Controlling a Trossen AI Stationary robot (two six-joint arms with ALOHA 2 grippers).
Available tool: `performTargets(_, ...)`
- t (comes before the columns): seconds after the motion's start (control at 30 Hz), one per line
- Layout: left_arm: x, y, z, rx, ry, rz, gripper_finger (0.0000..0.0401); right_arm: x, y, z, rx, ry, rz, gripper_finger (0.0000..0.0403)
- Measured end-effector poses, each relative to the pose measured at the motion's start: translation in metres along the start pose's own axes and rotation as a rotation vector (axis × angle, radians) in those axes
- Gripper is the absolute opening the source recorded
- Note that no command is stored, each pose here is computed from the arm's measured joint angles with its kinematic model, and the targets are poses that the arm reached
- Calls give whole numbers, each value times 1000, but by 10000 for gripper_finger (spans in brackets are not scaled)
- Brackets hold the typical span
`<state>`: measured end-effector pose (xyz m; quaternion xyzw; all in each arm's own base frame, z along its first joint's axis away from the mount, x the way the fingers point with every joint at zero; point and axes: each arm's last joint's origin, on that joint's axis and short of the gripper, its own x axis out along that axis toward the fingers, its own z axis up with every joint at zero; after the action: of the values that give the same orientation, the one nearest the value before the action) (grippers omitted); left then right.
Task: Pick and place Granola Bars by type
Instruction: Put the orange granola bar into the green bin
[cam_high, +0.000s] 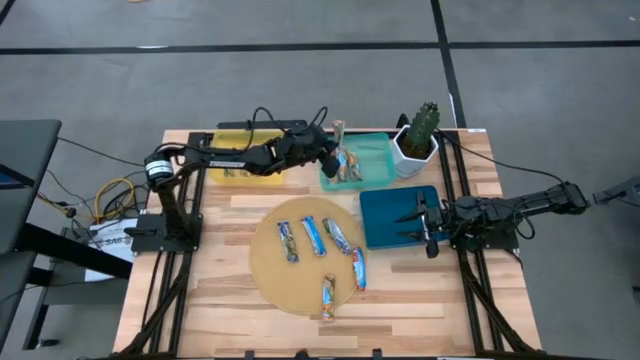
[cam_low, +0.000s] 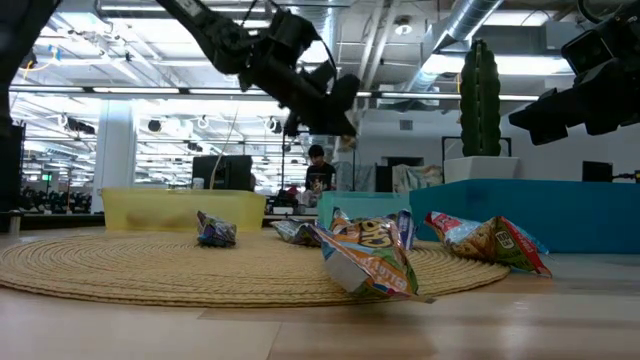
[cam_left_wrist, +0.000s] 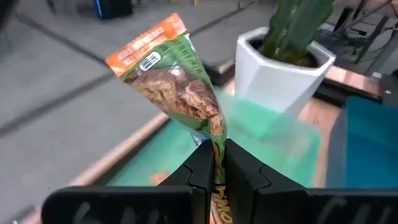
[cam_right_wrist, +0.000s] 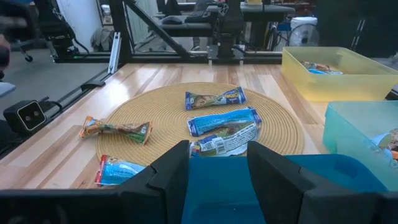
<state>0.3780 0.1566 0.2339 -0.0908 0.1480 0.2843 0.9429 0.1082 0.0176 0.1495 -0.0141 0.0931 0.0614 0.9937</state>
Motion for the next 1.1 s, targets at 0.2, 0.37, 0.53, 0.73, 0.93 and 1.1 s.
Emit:
performTargets(0.2, 28, 10, -30, -196, 63, -44, 19, 0, 0, 0, 0, -1, 0, 154)
performTargets(0.37, 43, 16, -51, -361, 120, -74, 19, 0, 0, 0, 0, -1, 0, 154)
performTargets(0.53, 50, 16, -63, -429, 159, -107, 19, 0, 0, 0, 0, -1, 0, 154)
performTargets(0.73, 50, 16, -65, -429, 170, -104, 19, 0, 0, 0, 0, -1, 0, 154)
performTargets(0.93, 50, 16, -65, -427, 172, -100, 19, 0, 0, 0, 0, -1, 0, 154)
performTargets(1.1, 50, 16, -65, -426, 172, -100, 19, 0, 0, 0, 0, -1, 0, 154)
